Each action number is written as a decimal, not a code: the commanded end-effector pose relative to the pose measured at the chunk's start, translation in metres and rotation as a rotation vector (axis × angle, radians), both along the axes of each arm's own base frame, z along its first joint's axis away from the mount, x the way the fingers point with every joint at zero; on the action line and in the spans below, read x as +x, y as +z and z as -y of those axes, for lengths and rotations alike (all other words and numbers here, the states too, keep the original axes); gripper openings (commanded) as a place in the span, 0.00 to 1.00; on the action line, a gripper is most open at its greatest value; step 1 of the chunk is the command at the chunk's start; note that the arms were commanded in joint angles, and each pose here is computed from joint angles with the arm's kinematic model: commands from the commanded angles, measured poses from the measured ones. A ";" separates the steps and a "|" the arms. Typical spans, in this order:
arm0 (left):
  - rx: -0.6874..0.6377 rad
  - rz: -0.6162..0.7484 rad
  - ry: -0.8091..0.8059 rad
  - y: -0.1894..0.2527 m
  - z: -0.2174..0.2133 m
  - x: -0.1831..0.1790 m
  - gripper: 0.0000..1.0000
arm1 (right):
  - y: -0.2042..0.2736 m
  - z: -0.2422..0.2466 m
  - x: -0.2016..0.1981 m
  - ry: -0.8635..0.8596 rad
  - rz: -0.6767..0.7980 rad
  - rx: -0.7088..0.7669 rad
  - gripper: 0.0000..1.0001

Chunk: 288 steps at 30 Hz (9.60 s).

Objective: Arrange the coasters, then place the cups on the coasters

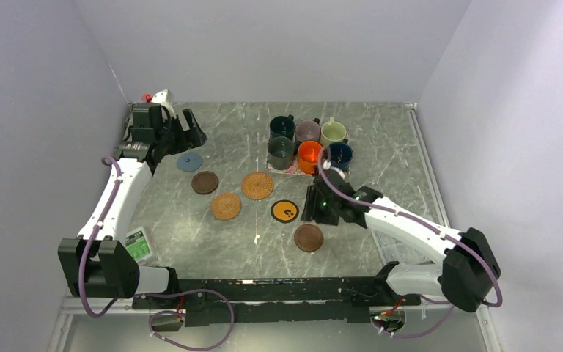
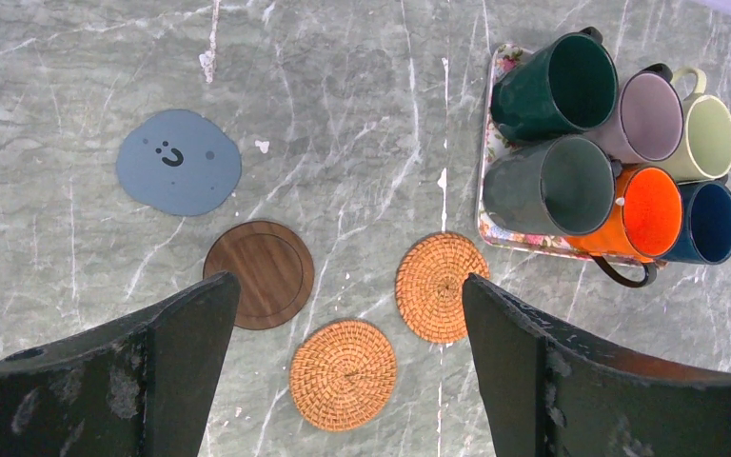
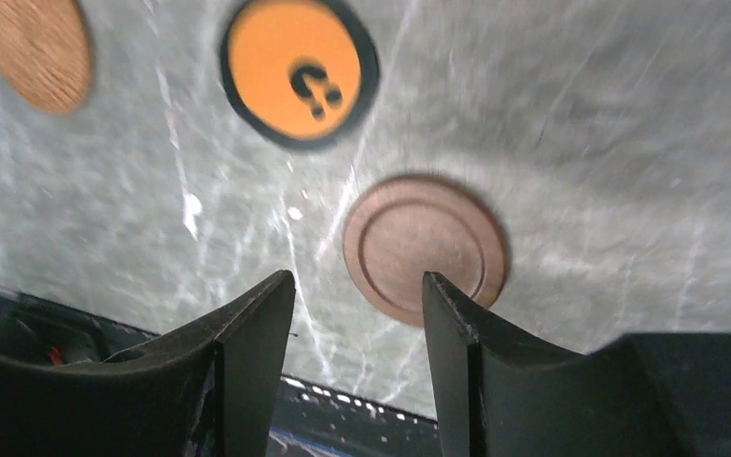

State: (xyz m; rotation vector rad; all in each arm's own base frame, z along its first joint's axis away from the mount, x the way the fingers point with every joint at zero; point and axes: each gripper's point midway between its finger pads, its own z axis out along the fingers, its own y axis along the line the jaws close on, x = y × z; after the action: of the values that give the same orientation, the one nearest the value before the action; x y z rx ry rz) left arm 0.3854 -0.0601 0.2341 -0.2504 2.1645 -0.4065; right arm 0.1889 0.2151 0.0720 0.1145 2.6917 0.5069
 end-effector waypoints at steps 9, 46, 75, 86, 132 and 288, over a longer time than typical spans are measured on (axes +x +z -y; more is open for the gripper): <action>0.019 0.050 -0.007 0.011 0.002 0.002 0.94 | 0.059 0.118 0.121 -0.204 0.237 -0.211 0.58; 0.003 0.037 -0.030 0.009 0.009 0.002 0.94 | 0.016 0.145 0.261 -0.217 0.166 -0.215 0.32; -0.002 0.064 -0.032 0.018 0.011 -0.001 0.94 | 0.189 0.096 0.141 0.164 0.775 -0.075 0.00; 0.008 0.057 -0.027 0.015 0.010 -0.001 0.94 | 0.160 0.013 0.138 -0.001 0.457 0.097 0.00; 0.006 0.065 -0.033 0.019 0.012 -0.002 0.94 | 0.045 -0.125 0.189 0.008 0.218 -0.260 0.00; 0.025 0.075 -0.033 0.020 0.014 -0.004 0.94 | 0.021 0.071 0.240 -0.388 0.275 -0.251 0.32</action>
State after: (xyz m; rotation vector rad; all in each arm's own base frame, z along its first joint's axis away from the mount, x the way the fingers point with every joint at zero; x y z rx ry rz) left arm 0.3807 -0.0735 0.2371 -0.2055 2.1578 -0.4031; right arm 0.4209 0.1468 0.0836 0.5564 2.3834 0.0934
